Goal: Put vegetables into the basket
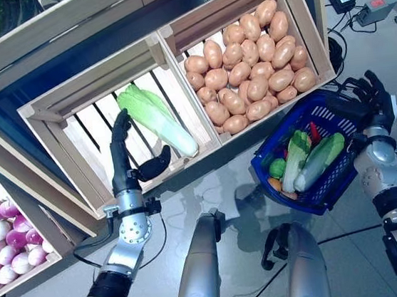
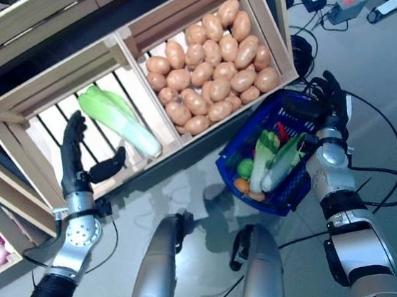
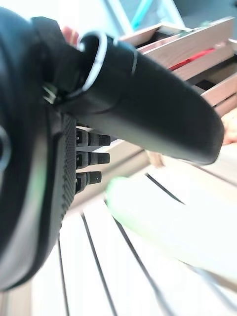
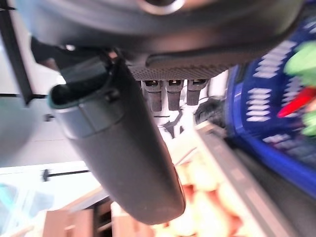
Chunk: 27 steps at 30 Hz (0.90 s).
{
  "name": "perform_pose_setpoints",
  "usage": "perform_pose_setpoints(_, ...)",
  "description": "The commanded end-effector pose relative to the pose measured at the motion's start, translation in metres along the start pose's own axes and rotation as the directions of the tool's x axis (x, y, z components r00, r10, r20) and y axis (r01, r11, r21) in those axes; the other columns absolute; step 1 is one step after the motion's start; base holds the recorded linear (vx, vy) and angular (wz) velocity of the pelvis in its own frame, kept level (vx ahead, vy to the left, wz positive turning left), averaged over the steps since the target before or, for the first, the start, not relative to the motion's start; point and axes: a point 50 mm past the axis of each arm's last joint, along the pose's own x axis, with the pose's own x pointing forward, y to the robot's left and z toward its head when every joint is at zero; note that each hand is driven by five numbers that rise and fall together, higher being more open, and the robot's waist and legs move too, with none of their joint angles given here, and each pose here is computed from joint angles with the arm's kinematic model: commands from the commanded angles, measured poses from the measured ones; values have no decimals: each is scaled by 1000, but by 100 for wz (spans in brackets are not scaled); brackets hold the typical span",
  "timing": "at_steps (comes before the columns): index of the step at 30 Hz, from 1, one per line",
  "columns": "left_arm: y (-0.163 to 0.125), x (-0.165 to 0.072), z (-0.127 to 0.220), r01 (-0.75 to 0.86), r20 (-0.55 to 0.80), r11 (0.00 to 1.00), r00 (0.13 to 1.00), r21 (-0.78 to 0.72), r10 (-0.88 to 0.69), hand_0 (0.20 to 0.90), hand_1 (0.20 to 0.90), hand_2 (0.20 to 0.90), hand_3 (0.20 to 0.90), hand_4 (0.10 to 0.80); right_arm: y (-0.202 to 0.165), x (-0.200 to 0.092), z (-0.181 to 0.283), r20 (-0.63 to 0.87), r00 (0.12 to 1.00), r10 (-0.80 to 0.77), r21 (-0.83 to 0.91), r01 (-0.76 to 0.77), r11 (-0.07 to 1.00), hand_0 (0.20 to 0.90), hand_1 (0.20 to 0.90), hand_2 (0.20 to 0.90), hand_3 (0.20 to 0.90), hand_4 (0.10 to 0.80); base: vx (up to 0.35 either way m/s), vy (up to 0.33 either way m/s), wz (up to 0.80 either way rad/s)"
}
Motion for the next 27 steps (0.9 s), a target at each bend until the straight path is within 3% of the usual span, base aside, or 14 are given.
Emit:
perform_pose_setpoints(1,46,28,19,-246,206,954,956,170,210,900,900,900,900,800,23,-17,25,233,962,144,82,-167,982,900,900,900,900,800,52,69,-9)
perform_pose_setpoints(6,75,43,7,-303,282,796,944,525,173,900,900,900,900,800,46,-45,26,283,907,313,105,-354,930,900,900,900,900,800,14,86,-12)
perform_pose_setpoints(10,91,51,-5,-264,265,648,959,714,98,900,900,900,900,800,51,-56,20,262,874,410,80,-443,893,900,900,900,900,800,17,97,-18)
perform_pose_setpoints(16,92,52,-25,-122,139,534,990,837,8,900,900,900,900,800,46,-53,14,209,861,464,35,-481,876,900,900,900,900,800,-18,71,-14)
perform_pose_setpoints(21,86,60,-27,-65,112,442,990,895,-81,900,900,900,900,800,42,-49,9,170,863,475,153,-499,853,900,900,900,900,800,-36,35,-9)
perform_pose_setpoints(27,80,72,-23,-33,94,450,989,892,-113,900,900,900,900,800,42,-47,10,171,877,449,119,-471,874,900,900,900,900,800,-4,20,-4)
